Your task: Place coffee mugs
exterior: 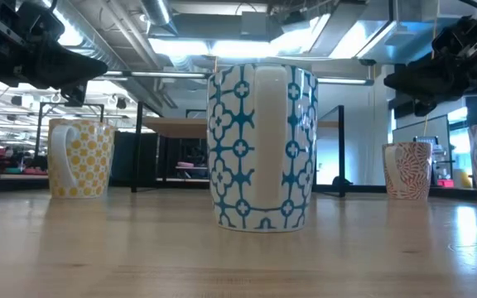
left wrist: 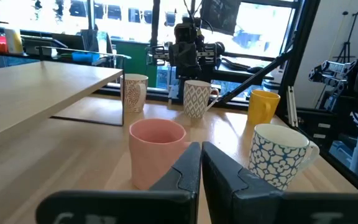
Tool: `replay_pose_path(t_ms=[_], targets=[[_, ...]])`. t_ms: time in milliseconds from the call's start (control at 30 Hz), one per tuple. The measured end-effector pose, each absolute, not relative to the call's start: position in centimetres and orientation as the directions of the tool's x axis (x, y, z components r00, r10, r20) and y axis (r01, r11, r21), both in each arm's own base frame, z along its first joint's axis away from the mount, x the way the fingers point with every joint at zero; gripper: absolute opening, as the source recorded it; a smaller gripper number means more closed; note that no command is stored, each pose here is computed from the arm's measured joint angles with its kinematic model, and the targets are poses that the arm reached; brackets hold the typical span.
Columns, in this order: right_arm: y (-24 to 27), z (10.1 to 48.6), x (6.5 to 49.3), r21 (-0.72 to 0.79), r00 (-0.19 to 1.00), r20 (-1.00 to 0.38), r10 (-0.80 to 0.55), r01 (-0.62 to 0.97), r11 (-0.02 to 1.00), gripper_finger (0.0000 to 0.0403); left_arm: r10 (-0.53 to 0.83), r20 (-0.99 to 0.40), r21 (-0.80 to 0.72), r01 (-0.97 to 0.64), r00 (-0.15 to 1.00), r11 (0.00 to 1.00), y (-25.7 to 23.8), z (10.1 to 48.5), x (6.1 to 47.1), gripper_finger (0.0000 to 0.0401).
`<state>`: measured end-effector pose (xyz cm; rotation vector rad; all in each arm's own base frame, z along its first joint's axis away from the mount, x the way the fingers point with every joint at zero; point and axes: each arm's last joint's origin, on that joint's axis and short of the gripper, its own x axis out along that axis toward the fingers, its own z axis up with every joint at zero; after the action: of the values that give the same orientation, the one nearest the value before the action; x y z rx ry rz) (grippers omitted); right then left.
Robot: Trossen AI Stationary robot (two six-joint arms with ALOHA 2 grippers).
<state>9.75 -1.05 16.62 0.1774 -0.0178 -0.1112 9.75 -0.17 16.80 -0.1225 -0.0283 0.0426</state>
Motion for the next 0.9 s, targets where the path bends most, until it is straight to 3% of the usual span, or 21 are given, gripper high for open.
replay_pose_path(t_ms=[567, 900], targets=[[-1.1, 16.8, 9.7, 0.181, 0.992, 0.033, -0.124, 0.116, 0.977, 0.0024, 0.044, 0.026, -0.123, -0.041, 0.999, 0.992, -0.2, 16.8, 9.7, 0.0009], [-1.1, 18.8, 9.5, 0.532, 0.961, 0.230, -0.152, 0.006, 0.847, 0.0024, 0.055, 0.058, -0.166, -0.044, 0.997, 0.985, -0.1, 17.1, 9.7, 0.0009]])
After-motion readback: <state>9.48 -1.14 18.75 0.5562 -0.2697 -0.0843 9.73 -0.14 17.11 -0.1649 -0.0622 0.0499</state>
